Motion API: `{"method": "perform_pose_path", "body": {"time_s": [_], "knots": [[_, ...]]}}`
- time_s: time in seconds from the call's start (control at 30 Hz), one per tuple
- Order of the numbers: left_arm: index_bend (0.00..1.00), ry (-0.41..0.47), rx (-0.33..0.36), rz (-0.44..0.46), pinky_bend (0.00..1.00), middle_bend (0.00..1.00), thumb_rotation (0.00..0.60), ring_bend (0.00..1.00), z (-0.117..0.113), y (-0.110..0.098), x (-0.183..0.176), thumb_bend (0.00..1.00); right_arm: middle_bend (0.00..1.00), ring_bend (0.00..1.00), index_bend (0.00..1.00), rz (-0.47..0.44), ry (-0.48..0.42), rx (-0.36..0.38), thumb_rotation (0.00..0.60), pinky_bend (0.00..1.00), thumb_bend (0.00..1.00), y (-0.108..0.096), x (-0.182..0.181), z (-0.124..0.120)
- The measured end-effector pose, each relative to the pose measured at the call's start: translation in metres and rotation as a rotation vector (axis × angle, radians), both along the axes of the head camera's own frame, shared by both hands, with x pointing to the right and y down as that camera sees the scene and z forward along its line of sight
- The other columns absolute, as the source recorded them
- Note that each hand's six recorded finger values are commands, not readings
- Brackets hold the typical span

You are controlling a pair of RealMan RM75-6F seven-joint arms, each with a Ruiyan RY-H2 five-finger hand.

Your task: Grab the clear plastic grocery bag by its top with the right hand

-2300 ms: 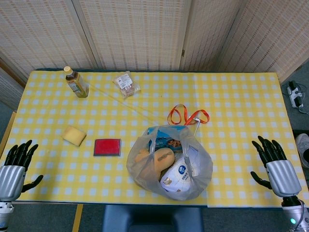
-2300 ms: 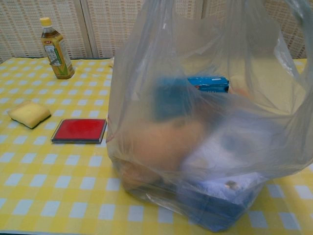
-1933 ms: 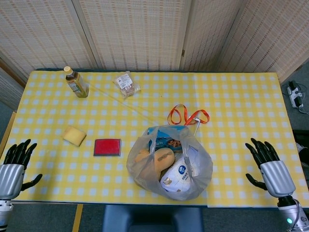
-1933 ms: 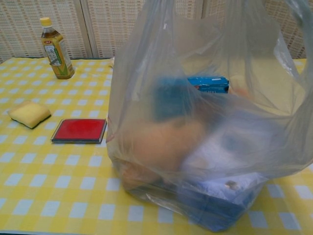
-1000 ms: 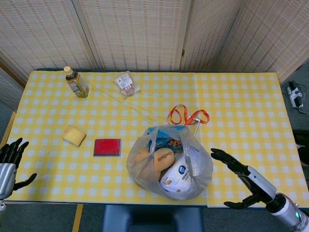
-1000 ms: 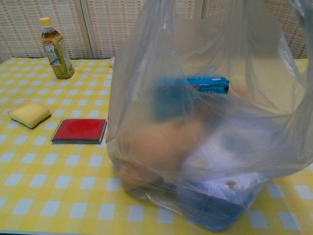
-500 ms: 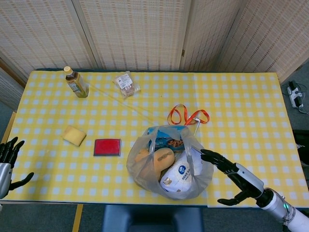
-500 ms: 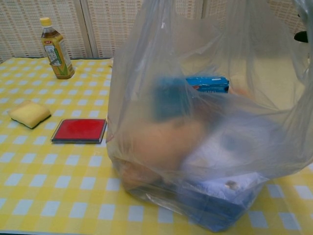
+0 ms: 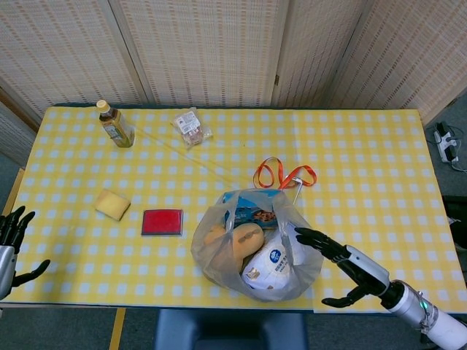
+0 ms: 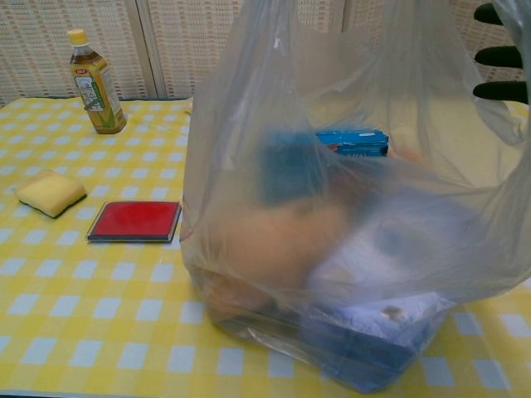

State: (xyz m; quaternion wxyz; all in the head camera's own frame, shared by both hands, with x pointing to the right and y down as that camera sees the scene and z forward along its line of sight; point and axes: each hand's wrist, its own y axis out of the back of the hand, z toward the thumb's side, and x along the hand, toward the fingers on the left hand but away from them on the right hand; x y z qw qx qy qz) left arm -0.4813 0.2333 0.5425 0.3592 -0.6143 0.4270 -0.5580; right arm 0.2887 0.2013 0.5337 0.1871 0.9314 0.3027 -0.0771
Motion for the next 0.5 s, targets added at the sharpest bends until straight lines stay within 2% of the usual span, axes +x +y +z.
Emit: {"method": "perform_pose_path", "body": {"time_s": [0.23,0.5], "knots": [[0.00,0.009,0.004,0.001,0.00,0.00,0.600,0.00,-0.001,0.000,-0.001,0.23,0.00,0.00,0.00,-0.021,0.007,-0.005,0.600,0.00,0.24,-0.003,-0.011,0.001],[0.00,0.019,0.007,0.008,0.00,0.00,0.600,0.00,-0.001,-0.001,0.000,0.23,0.00,0.00,0.00,-0.052,0.012,-0.016,0.600,0.00,0.24,-0.017,-0.031,0.003]]}}
